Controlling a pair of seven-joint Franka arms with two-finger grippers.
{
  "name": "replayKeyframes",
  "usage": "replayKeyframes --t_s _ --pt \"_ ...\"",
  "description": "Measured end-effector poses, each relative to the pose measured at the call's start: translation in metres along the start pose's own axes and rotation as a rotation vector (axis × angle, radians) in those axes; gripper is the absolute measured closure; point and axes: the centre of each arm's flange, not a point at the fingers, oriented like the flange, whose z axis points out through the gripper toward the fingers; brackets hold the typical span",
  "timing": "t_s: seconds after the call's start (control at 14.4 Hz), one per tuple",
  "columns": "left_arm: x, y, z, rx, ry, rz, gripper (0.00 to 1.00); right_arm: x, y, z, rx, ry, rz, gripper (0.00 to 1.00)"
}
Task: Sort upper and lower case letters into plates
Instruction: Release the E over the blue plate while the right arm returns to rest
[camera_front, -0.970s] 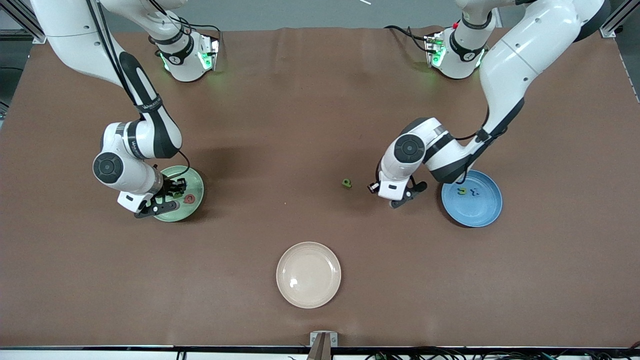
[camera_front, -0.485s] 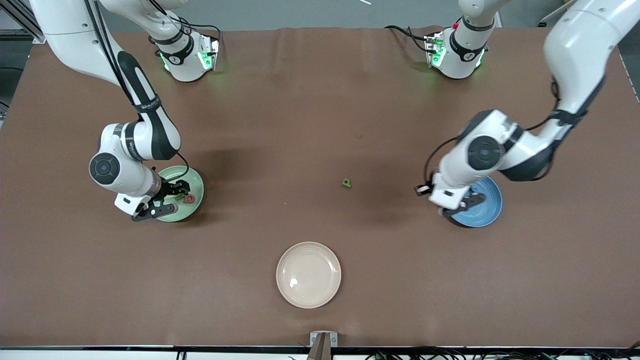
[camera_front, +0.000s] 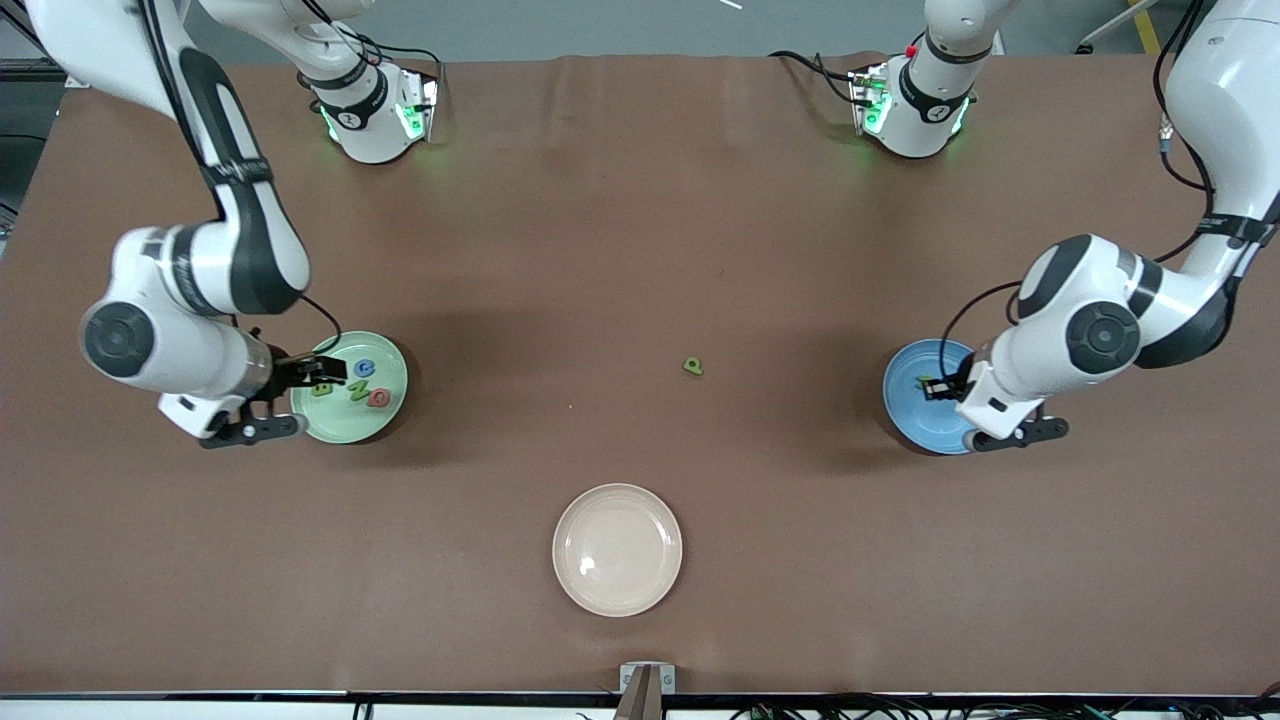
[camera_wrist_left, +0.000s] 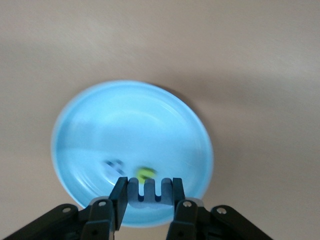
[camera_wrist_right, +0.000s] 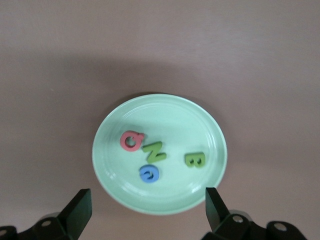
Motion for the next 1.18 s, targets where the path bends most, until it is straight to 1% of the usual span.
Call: replayKeyframes --t_s 0.07,0.21,0.35,0.42,0.55,0.69,0.76,0.9,1.04,1.11,1.18 --pt "0.005 -0.007 0.003 0.006 0.013 0.018 0.6 -0.007 0.0 -0.019 0.002 0.0 0.025 0.0" --pt "0.011 -0.013 0.008 0.022 0.042 0.064 0.6 -0.021 0.007 -0.051 0.006 -0.017 0.06 0.0" --pt "0.017 -0.02 0.015 0.015 0.069 0.097 0.6 -0.03 0.025 -0.083 0.014 -0.036 0.093 0.0" --pt "0.02 -0.024 0.019 0.007 0.076 0.103 0.6 -0.031 0.036 -0.099 0.017 -0.036 0.111 0.0" --pt "0.021 -0.028 0.03 -0.006 0.081 0.108 0.6 -0.032 0.053 -0.134 0.016 -0.001 0.136 0.0" --pt "0.02 -0.03 0.044 -0.007 0.09 0.121 0.6 -0.03 0.068 -0.169 -0.003 0.057 0.16 0.0" --pt "0.02 -0.031 0.053 -0.001 0.094 0.131 0.6 -0.03 0.078 -0.183 -0.005 0.077 0.175 0.0" --pt "0.018 -0.034 0.067 -0.002 0.09 0.14 0.6 -0.031 0.095 -0.2 -0.005 0.101 0.202 0.0" --pt "0.016 -0.034 0.075 -0.006 0.081 0.144 0.6 -0.029 0.096 -0.204 -0.005 0.105 0.204 0.0" --pt "0.016 -0.034 0.079 -0.003 0.082 0.148 0.6 -0.029 0.095 -0.202 -0.004 0.097 0.203 0.0" --pt "0.016 -0.032 0.082 -0.002 0.082 0.153 0.6 -0.029 0.093 -0.197 -0.001 0.075 0.202 0.0"
